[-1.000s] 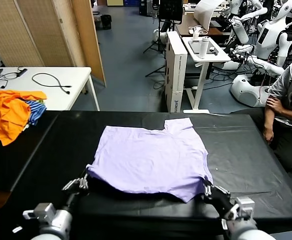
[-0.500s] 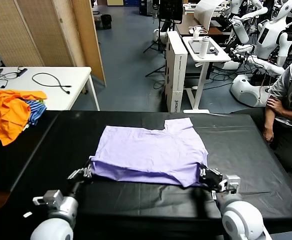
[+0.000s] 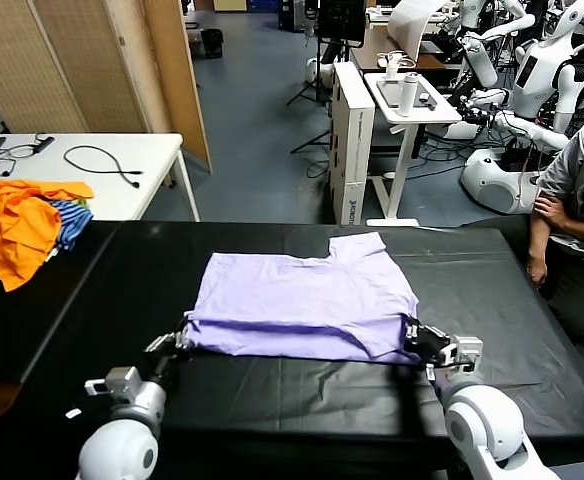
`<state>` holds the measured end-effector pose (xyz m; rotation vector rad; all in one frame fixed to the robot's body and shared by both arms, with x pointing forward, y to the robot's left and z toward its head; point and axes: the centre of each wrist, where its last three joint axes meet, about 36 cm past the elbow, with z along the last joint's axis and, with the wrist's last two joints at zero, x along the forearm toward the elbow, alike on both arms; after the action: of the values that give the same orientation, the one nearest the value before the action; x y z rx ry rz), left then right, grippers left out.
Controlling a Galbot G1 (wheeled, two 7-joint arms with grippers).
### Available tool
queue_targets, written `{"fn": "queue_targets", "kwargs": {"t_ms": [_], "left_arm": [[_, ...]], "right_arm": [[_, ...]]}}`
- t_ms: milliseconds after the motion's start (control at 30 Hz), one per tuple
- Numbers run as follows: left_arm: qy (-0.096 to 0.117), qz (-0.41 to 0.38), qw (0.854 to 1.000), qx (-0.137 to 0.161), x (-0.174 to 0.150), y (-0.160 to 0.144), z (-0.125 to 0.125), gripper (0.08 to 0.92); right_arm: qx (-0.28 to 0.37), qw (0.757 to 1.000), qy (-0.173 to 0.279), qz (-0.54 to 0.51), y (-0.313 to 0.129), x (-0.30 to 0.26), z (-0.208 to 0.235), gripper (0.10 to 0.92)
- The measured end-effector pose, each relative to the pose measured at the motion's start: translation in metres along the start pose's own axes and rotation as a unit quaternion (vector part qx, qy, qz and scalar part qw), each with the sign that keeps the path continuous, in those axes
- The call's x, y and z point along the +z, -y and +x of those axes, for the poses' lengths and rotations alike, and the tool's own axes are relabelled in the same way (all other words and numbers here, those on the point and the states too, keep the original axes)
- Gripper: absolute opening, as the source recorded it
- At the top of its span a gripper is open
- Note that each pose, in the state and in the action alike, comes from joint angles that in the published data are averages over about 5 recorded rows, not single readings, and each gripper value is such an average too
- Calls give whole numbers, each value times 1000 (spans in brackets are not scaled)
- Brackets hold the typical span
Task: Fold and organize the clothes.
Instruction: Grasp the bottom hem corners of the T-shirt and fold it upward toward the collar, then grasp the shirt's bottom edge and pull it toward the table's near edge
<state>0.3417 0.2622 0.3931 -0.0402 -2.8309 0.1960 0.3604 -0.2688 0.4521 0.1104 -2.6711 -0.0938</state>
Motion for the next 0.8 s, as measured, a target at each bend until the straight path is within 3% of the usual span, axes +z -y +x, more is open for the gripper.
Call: {"fn": "queue_targets", "kwargs": {"t_ms": [167,300,400,567,633,800], "left_arm": [[-3,-2,1000,4,0,3,3,546],[-5,-7,1000,2,0,4,11,794],[-6,-9,1000,2,0,5,19,888],[-12,-11,1000,2,4,8,29,906],[-16,-12,1000,0,8,9,32,907],[-28,-14,1000,2,17,11,35,898]], "right_arm": [[-6,1000,-12,14,5,-1,21,736],[-3,1000,-19,22,11,3,40,887],[2,999,-28,24,17,9,50,905],[6,999,-42,26,22,20,58,905],[8,999,-45,26,23,23,59,886],[10,998,-50,26,25,27,57,752]]}}
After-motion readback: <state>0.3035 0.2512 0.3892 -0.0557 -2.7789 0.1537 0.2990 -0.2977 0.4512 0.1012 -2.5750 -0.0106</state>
